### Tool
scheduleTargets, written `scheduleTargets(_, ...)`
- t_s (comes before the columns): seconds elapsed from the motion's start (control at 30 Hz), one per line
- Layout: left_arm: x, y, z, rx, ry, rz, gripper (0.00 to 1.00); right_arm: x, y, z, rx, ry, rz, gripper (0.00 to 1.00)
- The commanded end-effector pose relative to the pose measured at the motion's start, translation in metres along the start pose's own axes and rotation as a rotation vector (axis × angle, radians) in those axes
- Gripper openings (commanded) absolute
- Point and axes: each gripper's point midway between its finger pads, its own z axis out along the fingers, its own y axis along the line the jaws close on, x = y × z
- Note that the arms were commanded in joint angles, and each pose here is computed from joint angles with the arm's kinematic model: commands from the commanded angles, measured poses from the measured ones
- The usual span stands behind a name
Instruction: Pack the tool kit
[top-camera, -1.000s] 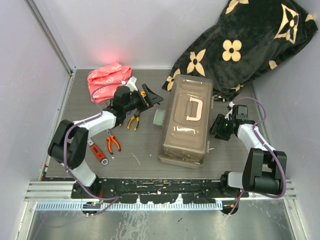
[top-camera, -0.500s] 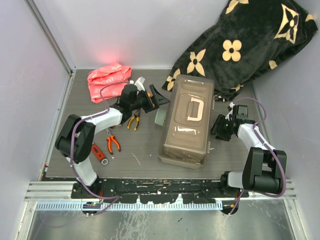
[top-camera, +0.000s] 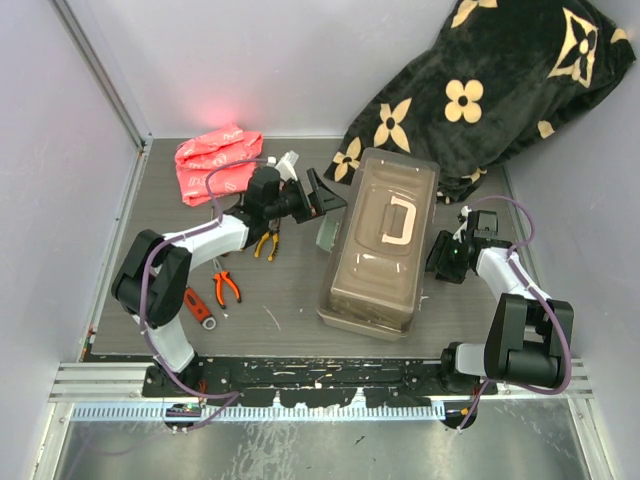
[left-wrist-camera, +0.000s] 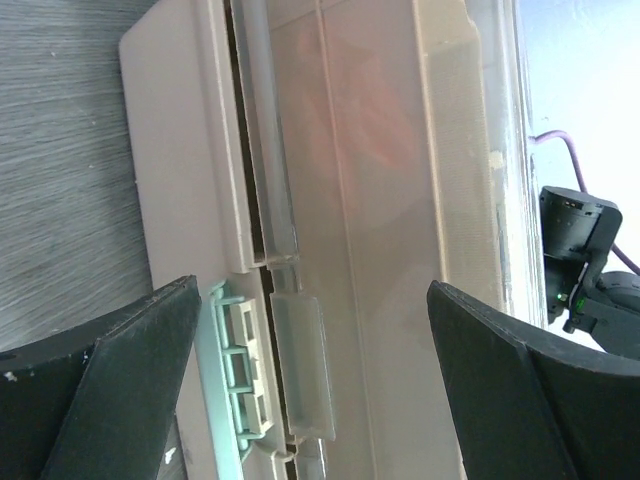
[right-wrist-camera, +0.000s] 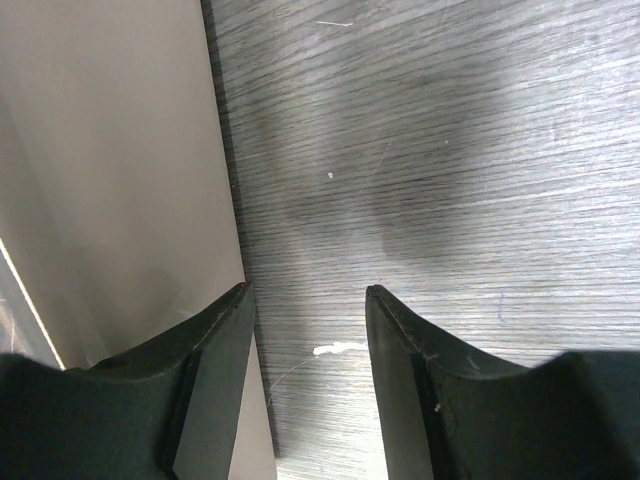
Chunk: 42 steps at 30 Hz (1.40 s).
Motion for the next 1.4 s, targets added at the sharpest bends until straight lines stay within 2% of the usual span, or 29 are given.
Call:
scheduleTargets(0.0, 0.020, -0.081, -0.014, 0.222, 0.101, 0.086, 0.98, -0.015, 0.017, -0.004, -0.064, -0.041, -0.020, 0.54)
scheduleTargets(0.53, 0.015, -0.137, -0.034, 0.351, 0.109, 0.102, 0.99, -0.015, 0.016, -0.006, -0.055, -0.046, -0.023, 0.54)
scheduleTargets(0.8, 0.018, -0.149, -0.036, 0.385, 0.116, 0.096, 0.98, -0.046, 0.021, -0.042, -0.015, -0.191, -0.019, 0.61)
scheduleTargets(1.03, 0.014, -0.140, -0.037, 0.355, 0.088, 0.145, 0.98, -0.029, 0.010, -0.025, 0.015, -0.100, -0.026, 0.62)
scheduleTargets(1.2, 0.009, -0.116, -0.032, 0.280, 0.072, 0.178, 0.98, -0.014, 0.005, -0.014, 0.004, -0.084, -0.012, 0.62)
scheduleTargets(1.37, -0.024, -0.083, -0.031, 0.184, -0.029, 0.128, 0.98, -0.016, 0.006, -0.015, 0.001, -0.085, -0.017, 0.62)
